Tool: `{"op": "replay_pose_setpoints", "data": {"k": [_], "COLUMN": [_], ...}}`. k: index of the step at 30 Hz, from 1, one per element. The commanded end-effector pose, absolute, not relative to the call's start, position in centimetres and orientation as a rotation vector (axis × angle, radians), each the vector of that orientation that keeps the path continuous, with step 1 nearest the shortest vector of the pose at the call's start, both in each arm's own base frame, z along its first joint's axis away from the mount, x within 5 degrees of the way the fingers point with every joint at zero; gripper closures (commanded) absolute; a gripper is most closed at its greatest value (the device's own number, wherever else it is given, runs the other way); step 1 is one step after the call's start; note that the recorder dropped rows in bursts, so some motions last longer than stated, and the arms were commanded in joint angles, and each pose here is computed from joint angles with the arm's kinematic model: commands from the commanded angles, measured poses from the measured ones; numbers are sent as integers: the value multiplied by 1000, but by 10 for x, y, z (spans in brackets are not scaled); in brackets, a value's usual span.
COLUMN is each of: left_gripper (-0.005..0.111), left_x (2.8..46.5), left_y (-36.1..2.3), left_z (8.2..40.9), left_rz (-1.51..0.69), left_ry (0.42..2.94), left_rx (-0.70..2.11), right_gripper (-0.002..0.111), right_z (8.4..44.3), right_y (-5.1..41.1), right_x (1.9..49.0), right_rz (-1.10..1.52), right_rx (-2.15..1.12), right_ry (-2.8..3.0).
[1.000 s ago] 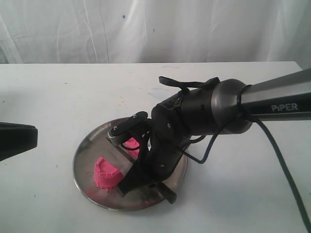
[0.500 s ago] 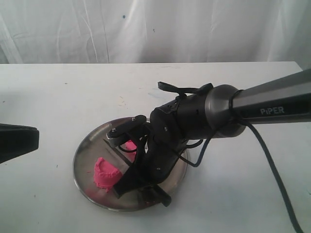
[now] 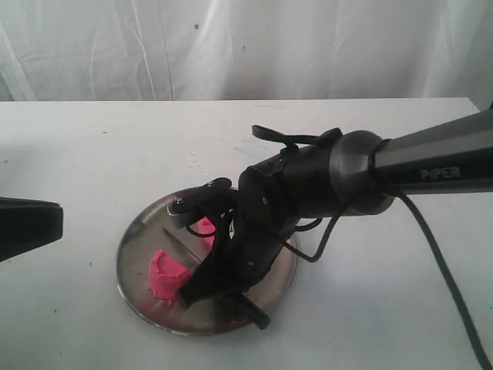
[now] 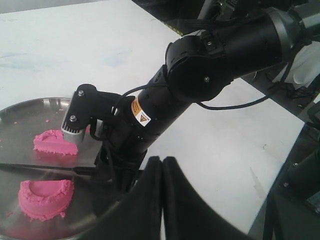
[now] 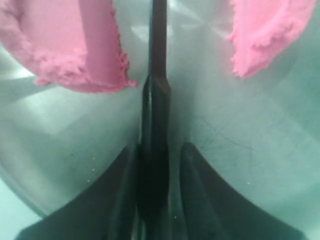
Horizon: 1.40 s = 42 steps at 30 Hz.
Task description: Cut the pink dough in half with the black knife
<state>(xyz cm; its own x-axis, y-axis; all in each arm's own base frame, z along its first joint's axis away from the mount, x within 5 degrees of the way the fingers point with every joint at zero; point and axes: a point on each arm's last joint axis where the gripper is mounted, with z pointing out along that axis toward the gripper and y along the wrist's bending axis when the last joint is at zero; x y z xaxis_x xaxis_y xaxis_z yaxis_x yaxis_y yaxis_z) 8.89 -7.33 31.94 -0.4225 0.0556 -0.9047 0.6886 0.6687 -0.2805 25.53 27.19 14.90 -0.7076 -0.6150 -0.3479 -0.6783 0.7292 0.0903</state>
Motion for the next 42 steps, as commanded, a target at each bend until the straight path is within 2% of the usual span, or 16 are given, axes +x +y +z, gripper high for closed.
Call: {"op": "replay_pose_setpoints", "data": {"k": [1,14,25,27,32,42], "left_gripper": [107,107,107,107,107,107], "left_x": [83,70,68,68,68,68], "left_y": [-74,-74,-74,-74,-74,-73], "left_z": [322,330,330,330,330,331], "left_rz": [-850,-878,-876,-876,-872,-869], "left_ry": [1866,1786,1784,1784,1782,1780], "left_rx": [572,561,570,570,573,572], "right_gripper": [81,81,81,85,108,108], "right_z": [172,189,240,251,275,306], "right_y": [270,263,236,228,201,163], "right_x": [256,251,229,222,192,156], "right_rz": [329,345,450,528,706,776], "right_rx": [-1000,-953,-790,-697,-527,-476], "right_ry": [2586,2544,2259,2169,1950,1796]}}
